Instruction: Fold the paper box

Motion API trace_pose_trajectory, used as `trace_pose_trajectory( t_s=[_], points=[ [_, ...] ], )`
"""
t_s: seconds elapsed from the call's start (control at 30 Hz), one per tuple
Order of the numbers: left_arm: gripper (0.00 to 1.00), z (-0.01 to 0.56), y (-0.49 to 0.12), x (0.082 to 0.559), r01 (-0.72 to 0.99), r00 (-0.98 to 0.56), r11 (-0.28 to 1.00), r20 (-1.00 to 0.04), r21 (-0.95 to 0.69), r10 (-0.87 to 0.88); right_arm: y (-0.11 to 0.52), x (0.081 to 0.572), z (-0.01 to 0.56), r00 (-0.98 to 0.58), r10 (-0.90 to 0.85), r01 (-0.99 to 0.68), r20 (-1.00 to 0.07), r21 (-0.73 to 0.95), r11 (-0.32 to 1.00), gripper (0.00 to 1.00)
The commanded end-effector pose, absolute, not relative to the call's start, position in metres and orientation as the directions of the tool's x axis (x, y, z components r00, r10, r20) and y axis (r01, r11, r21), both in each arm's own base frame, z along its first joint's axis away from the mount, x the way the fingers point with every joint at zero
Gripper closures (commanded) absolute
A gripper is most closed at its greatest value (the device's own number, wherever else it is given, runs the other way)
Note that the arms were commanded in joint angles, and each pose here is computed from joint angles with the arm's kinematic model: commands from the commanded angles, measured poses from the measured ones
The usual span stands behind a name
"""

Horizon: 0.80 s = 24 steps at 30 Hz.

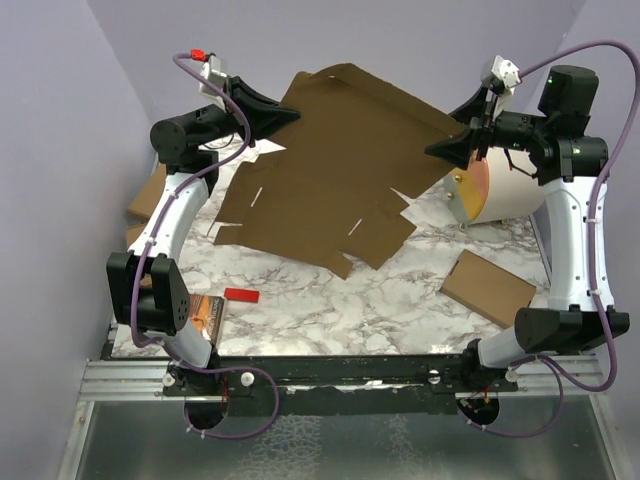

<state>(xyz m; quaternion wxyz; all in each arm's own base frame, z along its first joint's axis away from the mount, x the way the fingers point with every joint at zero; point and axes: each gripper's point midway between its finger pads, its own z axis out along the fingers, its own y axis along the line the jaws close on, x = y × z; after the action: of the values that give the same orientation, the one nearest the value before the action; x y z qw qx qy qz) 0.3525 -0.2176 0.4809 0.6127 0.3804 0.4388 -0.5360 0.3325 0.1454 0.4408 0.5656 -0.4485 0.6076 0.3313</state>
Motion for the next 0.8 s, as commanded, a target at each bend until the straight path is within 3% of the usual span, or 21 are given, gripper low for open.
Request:
trace_pose_trajectory(
  t_s=[0.0, 0.3, 0.47, 0.77],
  points=[
    [1.0, 0.492, -0.217, 0.331, 0.995, 0.076, 0.094, -0.934, 0.046, -0.348, 0.145, 0.334, 0.445, 0.036, -0.137, -0.927, -0.99, -0.085, 0.366, 0.34],
    [1.0, 0.496, -0.215, 0.325, 0.994, 0.087, 0.091, -0.935, 0.059, -0.344, 0.117, 0.35, 0.441, 0.005, -0.092, -0.913, -0.996, -0.042, 0.406, 0.28],
    [1.0, 0.497, -0.214, 0.323, 0.994, 0.089, 0.09, -0.934, 0.062, -0.346, 0.11, 0.342, 0.441, 0.037, -0.077, -0.928, -0.996, -0.063, 0.366, 0.26],
    [1.0, 0.5, -0.214, 0.321, 0.995, 0.087, 0.085, -0.932, 0.06, -0.352, 0.118, 0.326, 0.44, 0.041, -0.033, -0.966, -0.999, -0.048, 0.254, 0.36]
  ],
)
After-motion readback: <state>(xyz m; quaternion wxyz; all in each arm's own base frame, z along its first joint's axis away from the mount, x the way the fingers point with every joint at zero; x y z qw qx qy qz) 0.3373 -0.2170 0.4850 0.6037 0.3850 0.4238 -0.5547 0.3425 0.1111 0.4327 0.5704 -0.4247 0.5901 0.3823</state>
